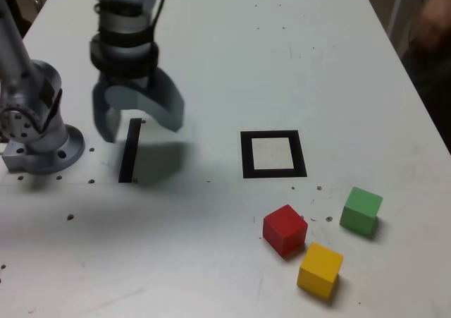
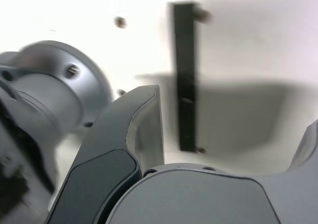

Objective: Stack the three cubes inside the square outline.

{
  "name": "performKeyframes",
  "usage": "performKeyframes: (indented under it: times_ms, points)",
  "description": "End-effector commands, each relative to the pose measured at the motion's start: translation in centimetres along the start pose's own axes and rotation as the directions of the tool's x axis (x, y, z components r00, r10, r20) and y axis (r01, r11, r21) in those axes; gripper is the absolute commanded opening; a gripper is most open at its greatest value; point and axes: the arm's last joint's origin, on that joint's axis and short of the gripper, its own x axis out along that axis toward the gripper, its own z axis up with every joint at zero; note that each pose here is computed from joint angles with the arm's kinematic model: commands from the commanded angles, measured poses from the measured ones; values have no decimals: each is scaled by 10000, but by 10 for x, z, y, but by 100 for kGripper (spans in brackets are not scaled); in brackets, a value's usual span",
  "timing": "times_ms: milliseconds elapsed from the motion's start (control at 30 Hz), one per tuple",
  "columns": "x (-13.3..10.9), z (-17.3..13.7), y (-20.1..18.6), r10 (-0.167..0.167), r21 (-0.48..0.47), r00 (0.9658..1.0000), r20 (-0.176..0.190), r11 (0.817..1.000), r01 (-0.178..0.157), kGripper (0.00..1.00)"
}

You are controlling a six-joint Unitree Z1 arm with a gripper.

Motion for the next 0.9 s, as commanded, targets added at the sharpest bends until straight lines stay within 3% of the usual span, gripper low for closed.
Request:
performKeyframes:
  times_ms: [0, 233, 633, 867]
  points:
    - [-6, 8, -5, 42, 144, 10000, -50, 9999, -42, 100]
    - [-24, 35, -24, 62, 600, 9997, -246, 9982, -47, 100]
    - [-38, 72, -61, -374, 864, 9990, -224, 9955, 392, 100]
    - [-53, 99, -85, -342, 776, 9990, -282, 9963, 363, 99]
